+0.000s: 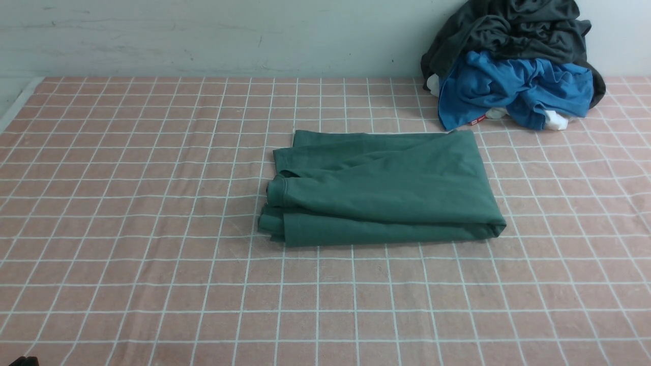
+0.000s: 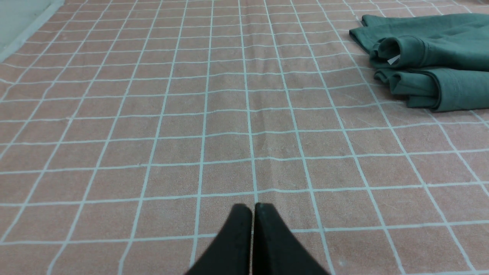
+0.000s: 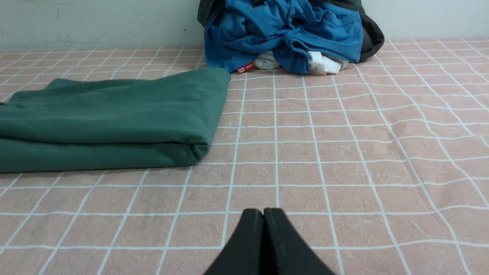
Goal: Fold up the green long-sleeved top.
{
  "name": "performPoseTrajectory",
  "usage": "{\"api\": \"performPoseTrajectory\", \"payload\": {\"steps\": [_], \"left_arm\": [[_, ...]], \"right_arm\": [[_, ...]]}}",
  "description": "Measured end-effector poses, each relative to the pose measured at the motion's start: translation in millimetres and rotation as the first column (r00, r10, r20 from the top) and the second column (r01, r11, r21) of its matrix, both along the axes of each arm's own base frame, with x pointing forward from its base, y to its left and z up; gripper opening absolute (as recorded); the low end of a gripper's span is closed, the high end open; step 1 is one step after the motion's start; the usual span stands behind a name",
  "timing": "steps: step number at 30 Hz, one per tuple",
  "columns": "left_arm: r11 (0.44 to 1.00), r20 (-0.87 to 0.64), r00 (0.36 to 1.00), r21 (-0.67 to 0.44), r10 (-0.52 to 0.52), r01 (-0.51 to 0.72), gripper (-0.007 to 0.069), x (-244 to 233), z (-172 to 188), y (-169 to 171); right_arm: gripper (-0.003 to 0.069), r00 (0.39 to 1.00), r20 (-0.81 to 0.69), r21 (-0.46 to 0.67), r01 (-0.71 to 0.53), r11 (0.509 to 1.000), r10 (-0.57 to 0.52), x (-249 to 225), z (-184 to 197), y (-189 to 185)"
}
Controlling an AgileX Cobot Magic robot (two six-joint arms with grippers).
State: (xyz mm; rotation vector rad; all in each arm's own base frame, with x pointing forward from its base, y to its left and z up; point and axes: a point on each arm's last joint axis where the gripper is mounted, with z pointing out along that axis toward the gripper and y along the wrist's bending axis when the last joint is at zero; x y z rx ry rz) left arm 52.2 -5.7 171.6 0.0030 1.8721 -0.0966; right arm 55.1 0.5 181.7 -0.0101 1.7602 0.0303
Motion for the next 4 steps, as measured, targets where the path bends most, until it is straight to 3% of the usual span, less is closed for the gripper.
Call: {"api": "performPoseTrajectory", "payload": {"steps": [4], "left_arm": [[1.0,0.0,1.0,0.0,0.0,0.0,-0.0007,0.0,0.0,0.0]], "right_arm": [[-0.0014,1.0,0.0,0.0,0.0,1.0,0.0,0.0,0.0,0.0]]}}
